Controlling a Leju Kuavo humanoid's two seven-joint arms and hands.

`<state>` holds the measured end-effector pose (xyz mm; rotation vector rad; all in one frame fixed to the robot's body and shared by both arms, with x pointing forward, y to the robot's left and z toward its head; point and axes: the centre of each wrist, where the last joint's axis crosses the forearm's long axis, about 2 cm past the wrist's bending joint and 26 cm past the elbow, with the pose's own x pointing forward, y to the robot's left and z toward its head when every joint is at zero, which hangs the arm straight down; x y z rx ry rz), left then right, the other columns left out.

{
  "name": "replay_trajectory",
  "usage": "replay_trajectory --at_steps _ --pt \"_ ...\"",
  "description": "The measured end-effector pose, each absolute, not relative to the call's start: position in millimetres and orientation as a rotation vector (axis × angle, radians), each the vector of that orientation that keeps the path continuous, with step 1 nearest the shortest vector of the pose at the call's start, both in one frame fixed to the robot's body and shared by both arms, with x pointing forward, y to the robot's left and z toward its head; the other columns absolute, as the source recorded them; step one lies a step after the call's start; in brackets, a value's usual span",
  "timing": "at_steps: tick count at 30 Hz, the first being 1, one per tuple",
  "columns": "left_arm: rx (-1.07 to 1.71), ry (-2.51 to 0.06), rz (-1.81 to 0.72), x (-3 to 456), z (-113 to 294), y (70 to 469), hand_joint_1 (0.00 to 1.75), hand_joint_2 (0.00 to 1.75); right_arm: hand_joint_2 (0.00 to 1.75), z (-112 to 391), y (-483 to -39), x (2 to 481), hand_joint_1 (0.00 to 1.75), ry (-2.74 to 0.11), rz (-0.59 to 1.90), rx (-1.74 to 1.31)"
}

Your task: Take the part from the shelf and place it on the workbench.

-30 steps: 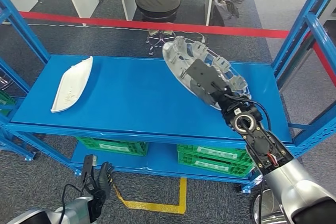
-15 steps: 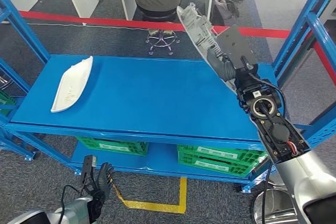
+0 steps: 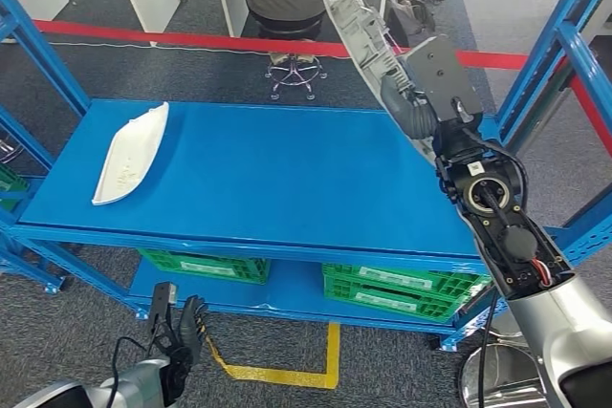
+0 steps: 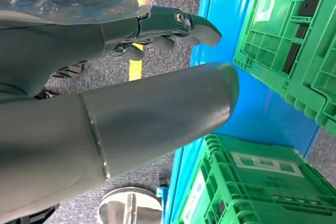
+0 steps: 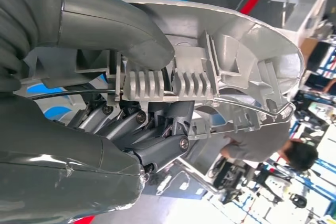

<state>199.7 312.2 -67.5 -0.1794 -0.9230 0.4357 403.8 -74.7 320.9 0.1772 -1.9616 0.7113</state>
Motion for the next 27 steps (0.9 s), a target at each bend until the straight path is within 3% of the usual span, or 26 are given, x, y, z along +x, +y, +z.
replay_trajectory --at_steps 6,15,27 --pt "-0.182 -0.923 0.44 200 -67 311 0.0 0.0 1.75 323 -71 396 1.75 -1.968 0.704 0.302" --pt "-0.186 -0.927 0.439 202 -66 310 0.0 0.0 1.75 316 -65 385 1.75 -1.838 0.732 0.747" --pt "-0.18 -0.943 0.426 204 -66 310 0.0 0.0 1.75 316 -70 374 1.75 -1.796 0.752 0.958"
